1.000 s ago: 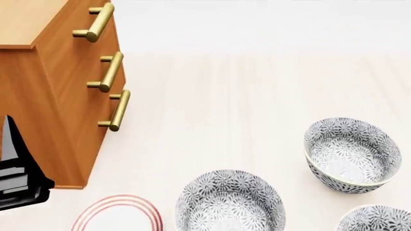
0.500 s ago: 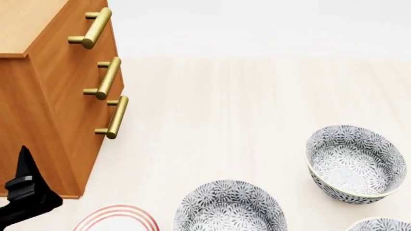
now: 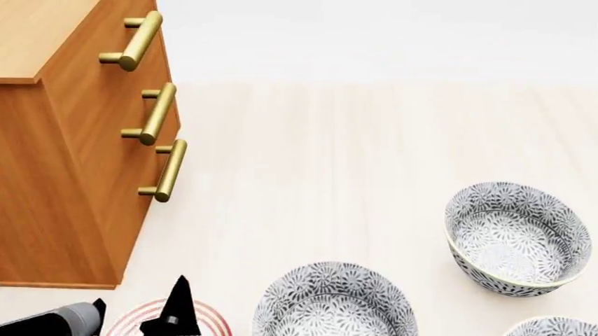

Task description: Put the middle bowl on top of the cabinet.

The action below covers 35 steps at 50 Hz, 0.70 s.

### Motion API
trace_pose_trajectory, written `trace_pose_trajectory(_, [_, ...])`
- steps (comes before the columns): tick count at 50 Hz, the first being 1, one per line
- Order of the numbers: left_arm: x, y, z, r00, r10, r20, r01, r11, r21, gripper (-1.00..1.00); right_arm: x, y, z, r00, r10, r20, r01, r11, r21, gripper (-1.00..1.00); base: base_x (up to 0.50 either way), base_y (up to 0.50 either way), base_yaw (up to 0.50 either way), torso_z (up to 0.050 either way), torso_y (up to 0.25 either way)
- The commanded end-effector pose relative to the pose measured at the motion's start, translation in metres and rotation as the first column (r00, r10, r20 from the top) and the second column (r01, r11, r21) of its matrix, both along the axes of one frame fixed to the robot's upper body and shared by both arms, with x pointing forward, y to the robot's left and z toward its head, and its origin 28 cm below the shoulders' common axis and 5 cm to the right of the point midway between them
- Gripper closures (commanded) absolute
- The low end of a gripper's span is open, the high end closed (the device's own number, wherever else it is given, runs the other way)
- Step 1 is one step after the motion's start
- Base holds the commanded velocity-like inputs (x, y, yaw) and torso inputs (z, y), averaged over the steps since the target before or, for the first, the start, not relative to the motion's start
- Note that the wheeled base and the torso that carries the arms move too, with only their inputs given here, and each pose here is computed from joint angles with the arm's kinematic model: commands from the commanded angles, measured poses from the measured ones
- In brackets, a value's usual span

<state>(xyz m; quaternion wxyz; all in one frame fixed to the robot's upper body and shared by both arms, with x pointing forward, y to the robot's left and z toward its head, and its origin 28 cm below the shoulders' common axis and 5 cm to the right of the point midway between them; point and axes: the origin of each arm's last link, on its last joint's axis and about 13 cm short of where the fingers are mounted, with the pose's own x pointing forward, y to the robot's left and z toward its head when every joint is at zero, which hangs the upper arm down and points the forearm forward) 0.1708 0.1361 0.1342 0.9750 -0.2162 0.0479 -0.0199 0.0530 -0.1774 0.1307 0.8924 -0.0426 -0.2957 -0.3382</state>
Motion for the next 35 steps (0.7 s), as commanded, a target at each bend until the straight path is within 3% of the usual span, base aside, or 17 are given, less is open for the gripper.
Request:
trace_pose_trajectory(1, [-0.015, -0.032, 0.008, 0.989, -0.140, -0.037, 0.139, 0.989, -0.048, -1.00, 0.009, 0.005, -0.001, 1.000, 0.020, -0.004, -0.020, 1.000, 0.005, -1.00, 0.00, 0.00, 0.00, 0.000, 0.000])
trace_pose_trajectory(10, [-0.007, -0.042, 0.015, 0.984, -0.138, -0.109, 0.122, 0.982, -0.144, -1.00, 0.001, 0.002, 0.001, 0.999, 0.033, -0.016, -0.033, 0.999, -0.002, -1.00, 0.00, 0.00, 0.00, 0.000, 0.000])
trace_pose_trajectory(18, [0.001, -0.049, 0.007, 0.962, -0.213, -0.174, 0.165, 0.953, -0.253, -1.00, -0.003, -0.001, 0.002, 0.999, 0.036, -0.014, -0.036, 0.999, -0.003, -1.00, 0.00, 0.00, 0.00, 0.000, 0.000])
trace_pose_trajectory(35, [0.010, -0.052, -0.011, 0.960, -0.211, -0.186, 0.161, 0.954, -0.251, -1.00, -0.002, -0.003, 0.002, 0.999, 0.034, -0.008, -0.034, 0.999, -0.008, -1.00, 0.00, 0.00, 0.00, 0.000, 0.000])
